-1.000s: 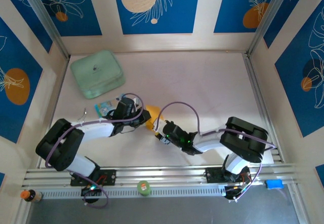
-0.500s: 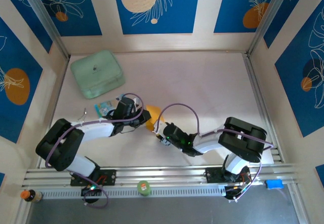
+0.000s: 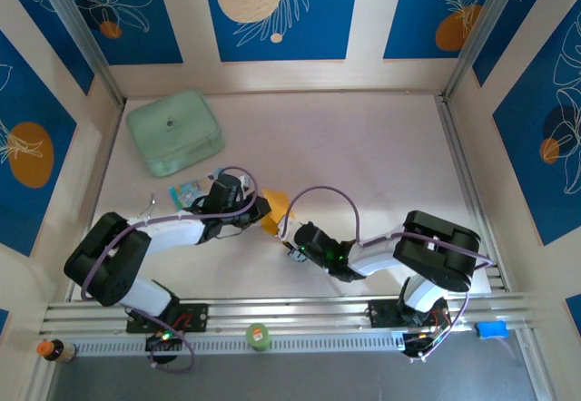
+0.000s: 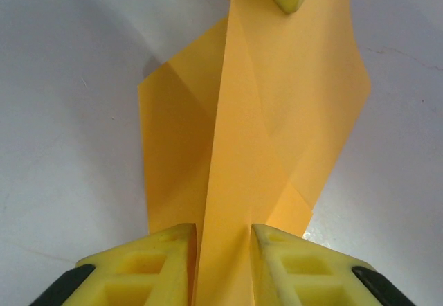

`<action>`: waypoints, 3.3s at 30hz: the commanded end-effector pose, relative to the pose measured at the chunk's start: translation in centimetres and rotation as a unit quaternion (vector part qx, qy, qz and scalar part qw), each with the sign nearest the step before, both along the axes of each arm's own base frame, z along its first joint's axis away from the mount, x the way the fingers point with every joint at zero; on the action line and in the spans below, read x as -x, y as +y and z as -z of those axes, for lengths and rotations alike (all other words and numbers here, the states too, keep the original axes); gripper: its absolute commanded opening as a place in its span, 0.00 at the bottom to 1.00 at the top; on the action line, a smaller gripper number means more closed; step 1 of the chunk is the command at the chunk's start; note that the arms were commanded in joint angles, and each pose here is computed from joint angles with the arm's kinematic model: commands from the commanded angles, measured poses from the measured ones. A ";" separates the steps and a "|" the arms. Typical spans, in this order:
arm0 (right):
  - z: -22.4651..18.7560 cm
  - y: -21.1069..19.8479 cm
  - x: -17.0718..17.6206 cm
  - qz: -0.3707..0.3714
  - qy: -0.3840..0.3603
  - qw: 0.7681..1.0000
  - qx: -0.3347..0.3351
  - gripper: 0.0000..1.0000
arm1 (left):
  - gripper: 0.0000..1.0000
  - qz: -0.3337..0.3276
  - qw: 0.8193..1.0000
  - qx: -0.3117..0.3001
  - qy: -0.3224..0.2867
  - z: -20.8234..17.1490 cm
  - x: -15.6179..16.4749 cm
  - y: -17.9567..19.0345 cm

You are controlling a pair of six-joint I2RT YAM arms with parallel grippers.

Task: Fold a paper plane with a square sheet of paper (pick it up from the middle)
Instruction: Fourth fold the wing at the center of the table.

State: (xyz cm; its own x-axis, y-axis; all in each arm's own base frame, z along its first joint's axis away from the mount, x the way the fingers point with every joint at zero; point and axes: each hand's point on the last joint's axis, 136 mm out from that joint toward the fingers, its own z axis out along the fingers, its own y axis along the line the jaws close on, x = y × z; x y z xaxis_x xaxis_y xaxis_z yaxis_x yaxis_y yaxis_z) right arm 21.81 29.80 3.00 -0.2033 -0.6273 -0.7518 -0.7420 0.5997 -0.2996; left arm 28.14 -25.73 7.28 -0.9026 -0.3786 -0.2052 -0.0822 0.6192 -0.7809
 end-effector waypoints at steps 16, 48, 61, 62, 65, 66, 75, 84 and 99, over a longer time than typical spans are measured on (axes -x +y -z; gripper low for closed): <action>-0.6 0.1 -0.2 0.026 0.036 0.998 -0.049 0.07 | 0.25 0.001 1.000 -0.005 0.004 -0.3 0.0 -0.2; 2.2 0.8 1.6 0.049 0.216 0.972 -0.084 0.10 | 0.58 -0.048 0.997 -0.052 -0.007 -2.6 0.9 3.1; 2.8 0.9 2.1 0.095 0.280 0.941 -0.162 0.10 | 0.57 -0.054 0.997 -0.060 -0.004 -2.7 1.9 4.1; 2.8 0.9 2.1 0.095 0.282 0.941 -0.164 0.10 | 0.57 -0.054 0.997 -0.059 -0.004 -2.7 1.9 4.1; 2.7 0.7 1.9 0.112 0.294 0.933 -0.175 0.10 | 0.55 -0.050 0.997 -0.055 -0.003 -2.7 2.1 3.9; 2.8 0.6 1.9 0.117 0.304 0.928 -0.179 0.10 | 0.53 -0.050 0.997 -0.054 -0.003 -2.6 2.1 4.0; 2.3 1.0 2.1 0.121 0.338 0.910 -0.209 0.10 | 0.08 -0.025 0.999 -0.029 -0.002 -1.8 2.2 2.7; 2.7 0.7 2.0 0.150 0.386 0.879 -0.235 0.11 | 0.00 0.006 1.000 -0.002 0.010 -0.4 1.8 0.3; 3.0 0.4 2.2 0.162 0.394 0.873 -0.239 0.15 | 0.01 0.033 0.999 0.003 0.022 1.7 1.1 -2.3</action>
